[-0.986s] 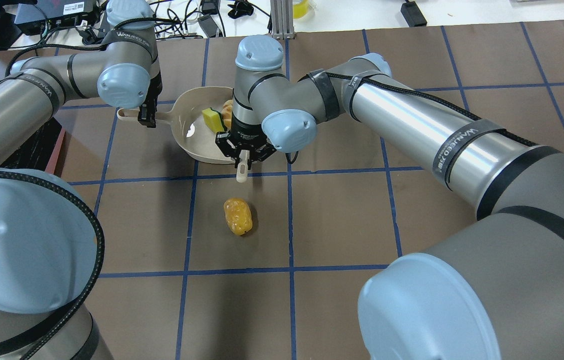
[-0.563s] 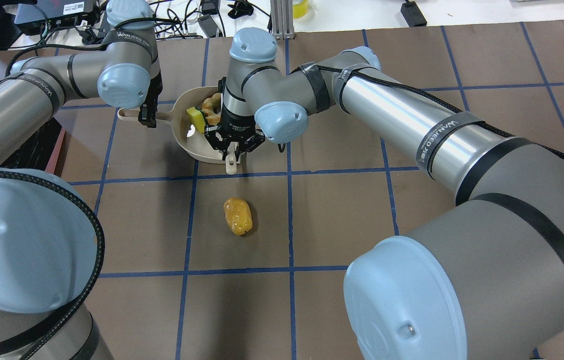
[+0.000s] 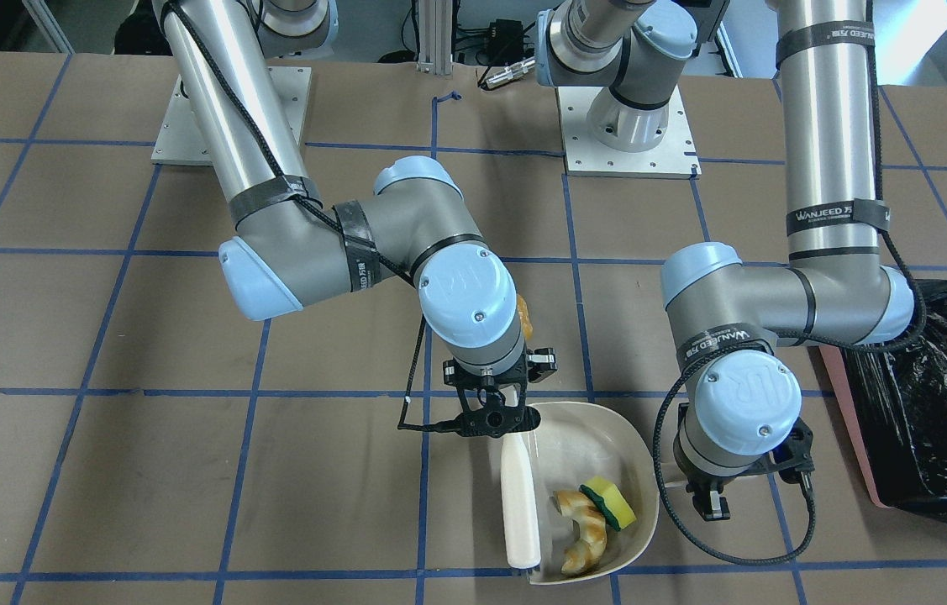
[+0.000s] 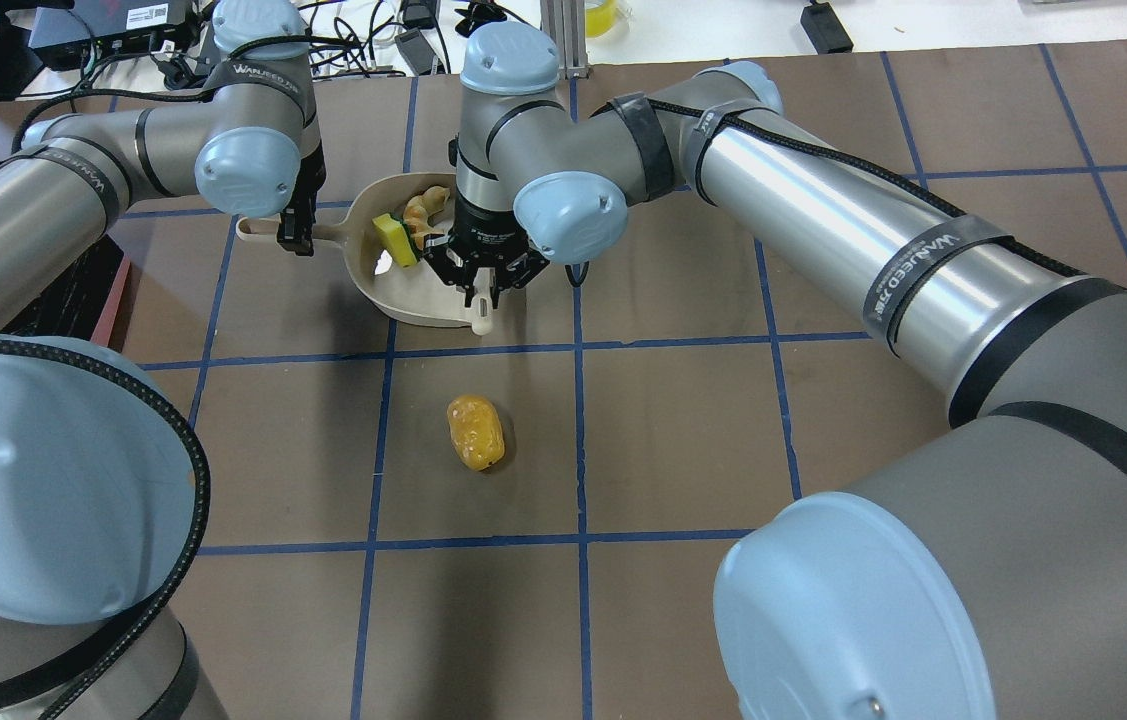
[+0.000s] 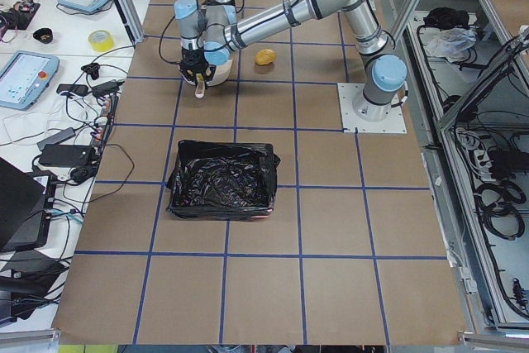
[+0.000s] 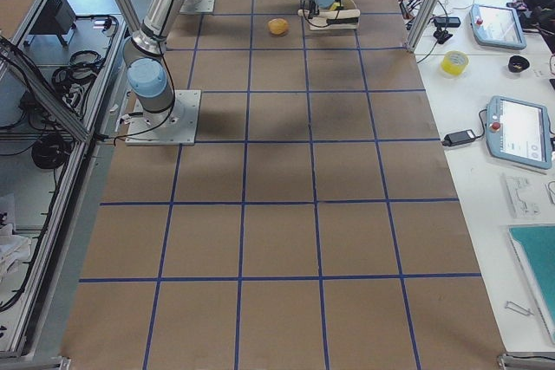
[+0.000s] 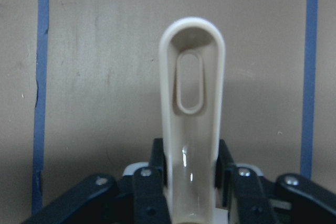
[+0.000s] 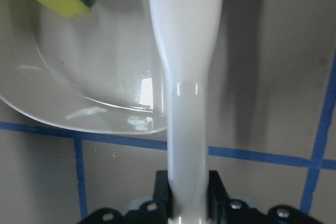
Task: Sweep and dump trash into bin
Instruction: 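Move the brush behind the yellow potato toy with the right gripper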
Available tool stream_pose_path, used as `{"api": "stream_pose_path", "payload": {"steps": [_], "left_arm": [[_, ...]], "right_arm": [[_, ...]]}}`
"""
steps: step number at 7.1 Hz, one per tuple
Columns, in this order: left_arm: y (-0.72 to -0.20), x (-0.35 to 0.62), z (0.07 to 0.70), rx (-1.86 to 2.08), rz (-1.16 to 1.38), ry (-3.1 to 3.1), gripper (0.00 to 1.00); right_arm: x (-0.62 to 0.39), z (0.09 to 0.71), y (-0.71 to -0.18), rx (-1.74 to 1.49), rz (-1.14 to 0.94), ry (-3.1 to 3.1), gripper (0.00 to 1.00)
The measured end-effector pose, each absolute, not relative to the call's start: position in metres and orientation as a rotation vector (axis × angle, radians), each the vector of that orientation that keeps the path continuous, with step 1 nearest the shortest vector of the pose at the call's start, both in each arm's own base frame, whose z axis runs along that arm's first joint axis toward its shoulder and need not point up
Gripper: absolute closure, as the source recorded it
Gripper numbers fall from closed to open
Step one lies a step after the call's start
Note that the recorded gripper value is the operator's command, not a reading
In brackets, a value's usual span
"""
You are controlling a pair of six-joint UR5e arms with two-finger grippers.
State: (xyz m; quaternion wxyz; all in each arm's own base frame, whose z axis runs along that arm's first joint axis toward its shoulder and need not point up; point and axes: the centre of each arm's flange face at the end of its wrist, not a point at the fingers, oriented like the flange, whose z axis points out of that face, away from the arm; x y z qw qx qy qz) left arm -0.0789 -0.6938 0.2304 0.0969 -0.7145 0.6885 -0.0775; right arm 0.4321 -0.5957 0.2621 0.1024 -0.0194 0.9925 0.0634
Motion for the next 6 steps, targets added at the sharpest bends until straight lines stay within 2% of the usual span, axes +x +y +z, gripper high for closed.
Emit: {"api": "stream_pose_path", "payload": {"steps": [1,4,6], "left_arm": [[-0.694,-0.079,0.231,-2.116,-0.235,2.043,1.00],[-0.687,-0.080,0.251,-2.133,-0.249,2.078,1.00],[-0.667,-0.069,0.264,-2.063,-0.260,2.130,1.00]], "right_arm": [[0.413,0.277,-0.595,-0.019,0.228,2.967,0.98],[0.341,0.343,-0.565,0.176,0.417,3.056,0.98],[0.322,0.352,-0.530,0.360,0.483,3.097,1.00]]}}
